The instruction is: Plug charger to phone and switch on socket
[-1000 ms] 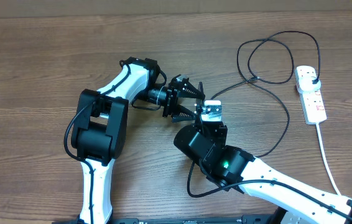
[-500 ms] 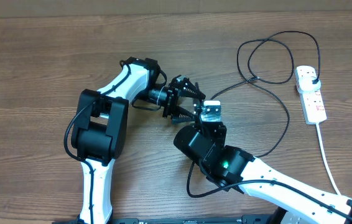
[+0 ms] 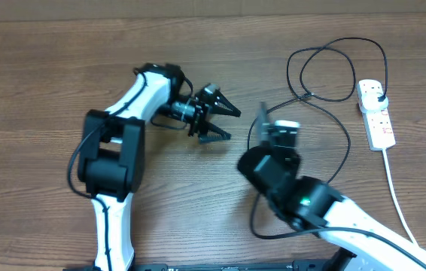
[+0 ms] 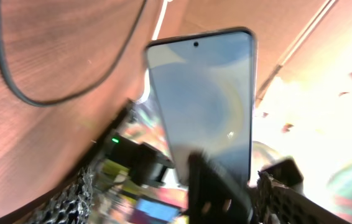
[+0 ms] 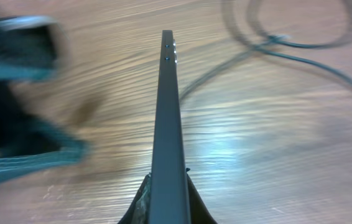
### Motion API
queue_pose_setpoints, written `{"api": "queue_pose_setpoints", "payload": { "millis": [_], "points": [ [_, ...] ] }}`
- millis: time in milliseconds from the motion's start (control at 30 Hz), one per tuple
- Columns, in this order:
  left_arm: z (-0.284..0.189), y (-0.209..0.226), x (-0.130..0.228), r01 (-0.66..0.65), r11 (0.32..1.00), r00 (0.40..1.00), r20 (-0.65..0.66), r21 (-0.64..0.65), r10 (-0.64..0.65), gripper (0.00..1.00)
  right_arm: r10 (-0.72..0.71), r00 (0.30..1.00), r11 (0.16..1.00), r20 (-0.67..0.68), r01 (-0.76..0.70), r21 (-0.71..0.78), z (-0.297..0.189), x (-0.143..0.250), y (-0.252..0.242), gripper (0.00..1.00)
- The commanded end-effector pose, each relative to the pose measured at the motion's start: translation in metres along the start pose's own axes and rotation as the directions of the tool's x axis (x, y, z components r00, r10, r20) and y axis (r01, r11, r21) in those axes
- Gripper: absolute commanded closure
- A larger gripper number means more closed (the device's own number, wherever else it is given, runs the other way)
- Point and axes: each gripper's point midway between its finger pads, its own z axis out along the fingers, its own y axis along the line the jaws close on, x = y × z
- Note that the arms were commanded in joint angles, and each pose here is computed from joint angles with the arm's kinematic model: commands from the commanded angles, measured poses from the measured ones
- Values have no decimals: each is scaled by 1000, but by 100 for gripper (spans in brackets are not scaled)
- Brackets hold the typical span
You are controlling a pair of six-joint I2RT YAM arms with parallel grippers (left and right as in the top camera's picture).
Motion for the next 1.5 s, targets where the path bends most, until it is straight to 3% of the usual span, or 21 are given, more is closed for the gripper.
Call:
{"api": "queue_pose_setpoints", "payload": {
  "millis": [0, 133, 267, 400, 433, 567, 733, 833, 967, 1100, 1300, 1467],
  "points": [
    [-27, -43, 20, -241, 954, 961, 90, -179, 260, 17, 232, 971, 972, 49, -233, 5, -22, -27, -25, 96],
    [-46, -73, 51, -371, 868, 890, 141, -329, 434, 20, 317, 949, 949, -2, -317, 3, -38, -22, -46, 96],
    [-69, -107, 99, -459, 744, 774, 192, -485, 603, 19, 399, 917, 916, -21, -400, -36, -52, -24, -54, 96],
    [-89, -126, 156, -441, 674, 689, 258, -592, 677, 14, 428, 904, 901, -8, -427, -71, -61, -29, -56, 96],
    [-96, -127, 171, -420, 653, 663, 278, -630, 695, 0, 444, 896, 893, -9, -443, -73, -62, -29, -56, 96],
    [-127, -120, 224, -277, 601, 564, 380, -750, 733, 0, 468, 883, 878, -49, -470, -91, -60, -24, -50, 96],
    [-147, -102, 274, -145, 639, 462, 520, -755, 718, 1, 474, 870, 853, -136, -492, -177, -51, -12, -26, 96],
    [-151, -83, 291, -63, 720, 422, 636, -691, 647, 1, 480, 854, 807, -201, -519, -283, -46, -7, 0, 96],
    [-150, -43, 291, 86, 840, 416, 785, -537, 459, 0, 447, 840, 720, -309, -543, -432, -39, 5, 40, 96],
    [-132, -12, 267, 147, 918, 455, 849, -367, 267, 0, 405, 824, 628, -396, -566, -535, -32, 20, 70, 96],
    [-89, 5, 208, 114, 985, 594, 803, -131, 38, 0, 399, 665, 465, -631, -740, -486, -37, 39, 101, 96],
    [-62, 20, 175, 154, 985, 687, 709, 71, -159, 0, 335, 635, 370, -696, -768, -522, -57, 31, 119, 96]
  ]
}}
